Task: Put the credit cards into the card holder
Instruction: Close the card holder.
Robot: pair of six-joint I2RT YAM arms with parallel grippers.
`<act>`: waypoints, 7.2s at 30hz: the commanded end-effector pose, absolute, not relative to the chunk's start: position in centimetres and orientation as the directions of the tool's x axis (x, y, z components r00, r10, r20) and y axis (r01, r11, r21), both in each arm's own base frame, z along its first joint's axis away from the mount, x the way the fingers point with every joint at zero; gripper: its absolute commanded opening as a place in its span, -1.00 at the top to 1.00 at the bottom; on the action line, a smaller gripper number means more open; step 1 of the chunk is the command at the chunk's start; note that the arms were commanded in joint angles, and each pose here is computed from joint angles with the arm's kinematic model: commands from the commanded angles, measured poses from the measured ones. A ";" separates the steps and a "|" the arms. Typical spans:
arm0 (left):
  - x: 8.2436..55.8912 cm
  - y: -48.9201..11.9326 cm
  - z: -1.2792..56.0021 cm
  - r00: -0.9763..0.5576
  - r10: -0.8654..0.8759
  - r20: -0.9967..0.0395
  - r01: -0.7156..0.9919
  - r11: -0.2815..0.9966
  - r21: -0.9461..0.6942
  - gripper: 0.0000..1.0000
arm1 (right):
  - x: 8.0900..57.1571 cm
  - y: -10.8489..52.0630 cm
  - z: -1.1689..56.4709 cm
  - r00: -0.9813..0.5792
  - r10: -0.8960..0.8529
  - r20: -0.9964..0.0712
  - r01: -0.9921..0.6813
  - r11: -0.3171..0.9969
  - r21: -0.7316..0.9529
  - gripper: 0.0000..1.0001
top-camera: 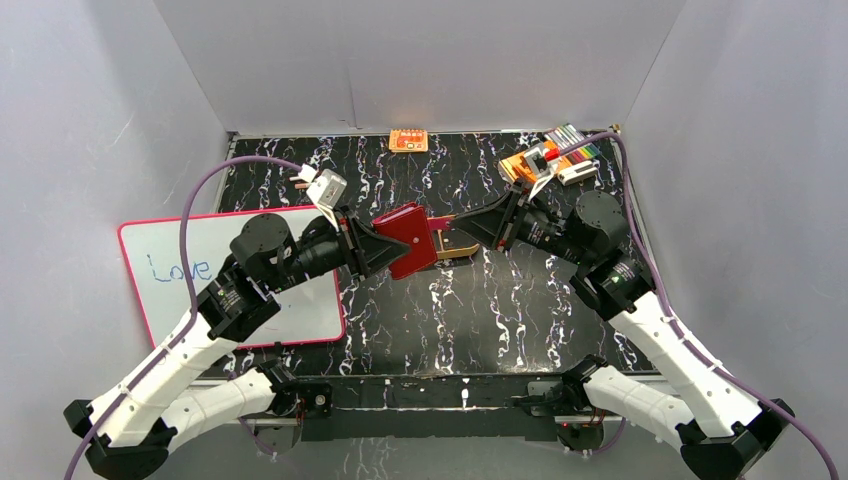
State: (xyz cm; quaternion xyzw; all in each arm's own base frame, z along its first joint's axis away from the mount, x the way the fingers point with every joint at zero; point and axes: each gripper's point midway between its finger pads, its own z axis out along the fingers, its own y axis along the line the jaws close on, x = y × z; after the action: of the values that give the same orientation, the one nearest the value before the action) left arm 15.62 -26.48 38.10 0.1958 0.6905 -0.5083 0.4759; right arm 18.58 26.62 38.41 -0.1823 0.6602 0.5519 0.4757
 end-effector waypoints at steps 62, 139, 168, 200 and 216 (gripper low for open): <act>15.0 -25.4 41.3 -0.390 -0.262 -0.883 0.794 0.390 -0.466 1.00 | 16.6 27.3 41.0 -0.434 0.258 -0.863 -0.849 0.204 0.487 0.59; 24.1 -28.8 35.5 -0.476 -0.156 -0.866 0.593 0.670 -0.447 1.00 | 21.4 31.3 35.7 -0.556 0.073 -0.828 -0.761 0.356 0.542 1.00; 24.3 -29.0 35.2 -0.491 -0.155 -0.857 0.580 0.676 -0.455 1.00 | 20.5 32.8 35.0 -0.518 0.011 -0.855 -0.786 0.389 0.481 1.00; 24.6 -26.4 35.4 -0.472 -0.218 -0.854 0.492 0.739 -0.460 1.00 | 20.5 31.6 35.5 -0.480 0.044 -0.876 -0.776 0.445 0.447 1.00; 24.4 -26.4 35.3 -0.486 -0.213 -0.848 0.487 0.739 -0.465 1.00 | 20.7 32.0 36.7 -0.461 0.098 -0.882 -0.786 0.417 0.457 1.00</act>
State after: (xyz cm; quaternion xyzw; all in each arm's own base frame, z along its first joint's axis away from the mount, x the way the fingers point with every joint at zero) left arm 24.39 -26.45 31.61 0.0888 0.8175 -0.3236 0.4682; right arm 21.81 31.46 33.17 -0.2335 0.7510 0.4404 0.4330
